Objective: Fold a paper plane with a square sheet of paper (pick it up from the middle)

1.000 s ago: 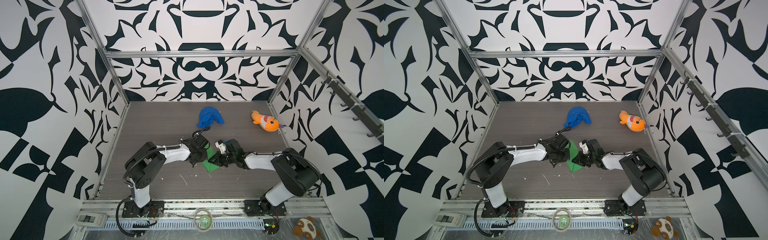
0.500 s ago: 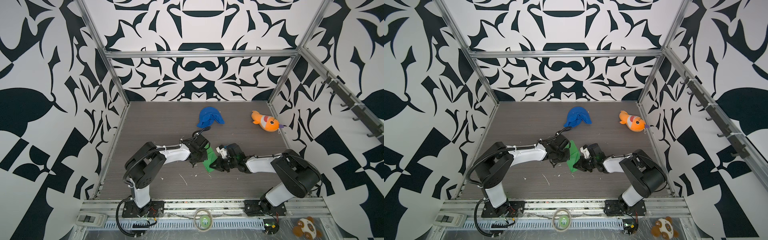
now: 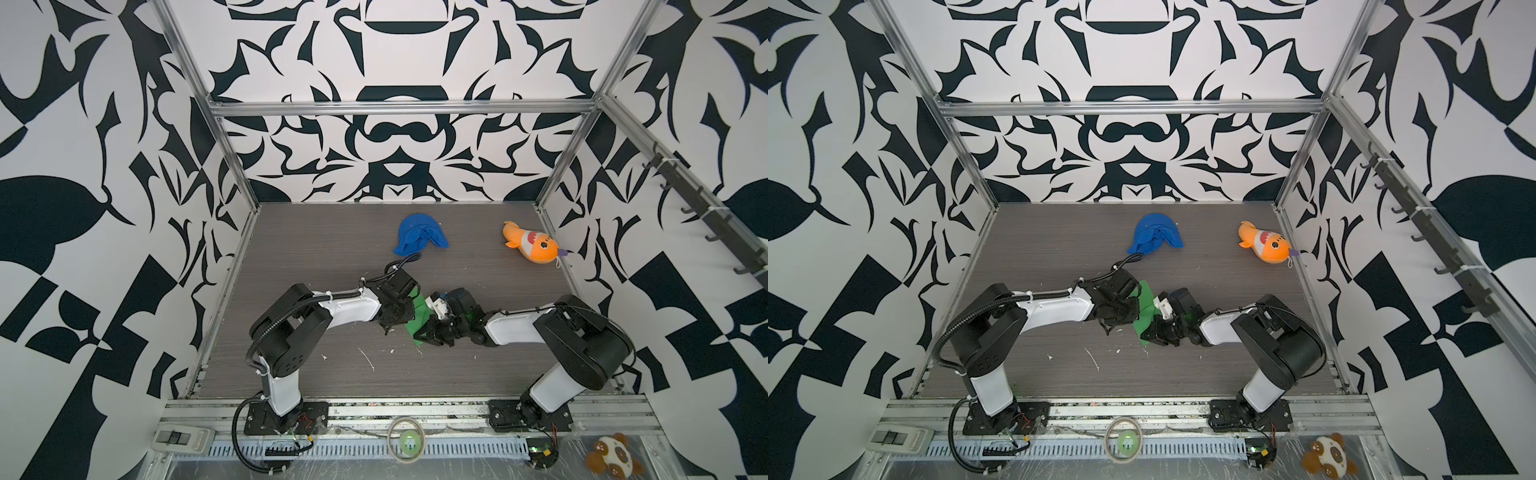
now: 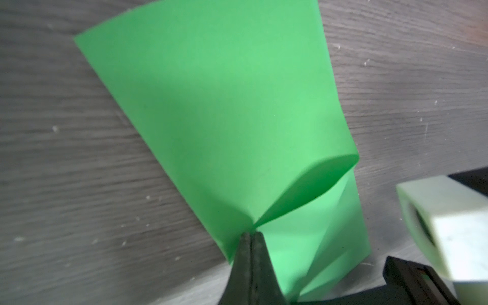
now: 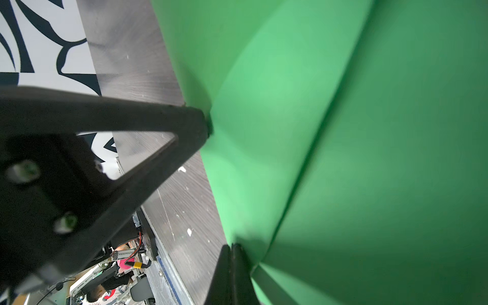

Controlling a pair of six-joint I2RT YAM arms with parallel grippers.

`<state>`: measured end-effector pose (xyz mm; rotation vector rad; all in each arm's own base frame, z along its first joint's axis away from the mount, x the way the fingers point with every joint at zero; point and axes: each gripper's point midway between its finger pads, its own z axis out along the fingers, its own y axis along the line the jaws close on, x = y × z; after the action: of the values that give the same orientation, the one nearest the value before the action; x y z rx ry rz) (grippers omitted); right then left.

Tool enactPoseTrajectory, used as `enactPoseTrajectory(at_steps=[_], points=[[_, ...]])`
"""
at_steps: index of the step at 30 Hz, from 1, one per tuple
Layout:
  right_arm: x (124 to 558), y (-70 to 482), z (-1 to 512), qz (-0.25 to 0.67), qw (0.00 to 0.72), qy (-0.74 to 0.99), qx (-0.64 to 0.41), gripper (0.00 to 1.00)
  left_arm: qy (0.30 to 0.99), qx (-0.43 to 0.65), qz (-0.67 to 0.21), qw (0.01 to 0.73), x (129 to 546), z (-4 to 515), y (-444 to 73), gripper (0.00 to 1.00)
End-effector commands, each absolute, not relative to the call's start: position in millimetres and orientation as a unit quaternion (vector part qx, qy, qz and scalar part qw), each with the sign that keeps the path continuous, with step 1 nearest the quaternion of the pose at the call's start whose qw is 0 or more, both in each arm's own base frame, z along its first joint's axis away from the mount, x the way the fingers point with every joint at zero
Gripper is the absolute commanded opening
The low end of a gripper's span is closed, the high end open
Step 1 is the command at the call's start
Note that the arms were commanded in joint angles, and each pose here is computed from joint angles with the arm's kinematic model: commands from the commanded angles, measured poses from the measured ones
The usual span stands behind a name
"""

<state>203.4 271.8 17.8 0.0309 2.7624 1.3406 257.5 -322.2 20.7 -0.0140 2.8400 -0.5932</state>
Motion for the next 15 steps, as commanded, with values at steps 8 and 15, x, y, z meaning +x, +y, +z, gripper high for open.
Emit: enactPoseTrajectory(at_steps=[8,15], points=[[215,261,52,0.426,0.089,0.9,-0.022,0.03,0.986,-0.005,-0.143,0.091,245,-7,-300,0.0],[271,269,63,0.426,0.121,0.896,-0.038,0.03,0.985,-0.002,-0.145,0.09,244,-7,-300,0.0]])
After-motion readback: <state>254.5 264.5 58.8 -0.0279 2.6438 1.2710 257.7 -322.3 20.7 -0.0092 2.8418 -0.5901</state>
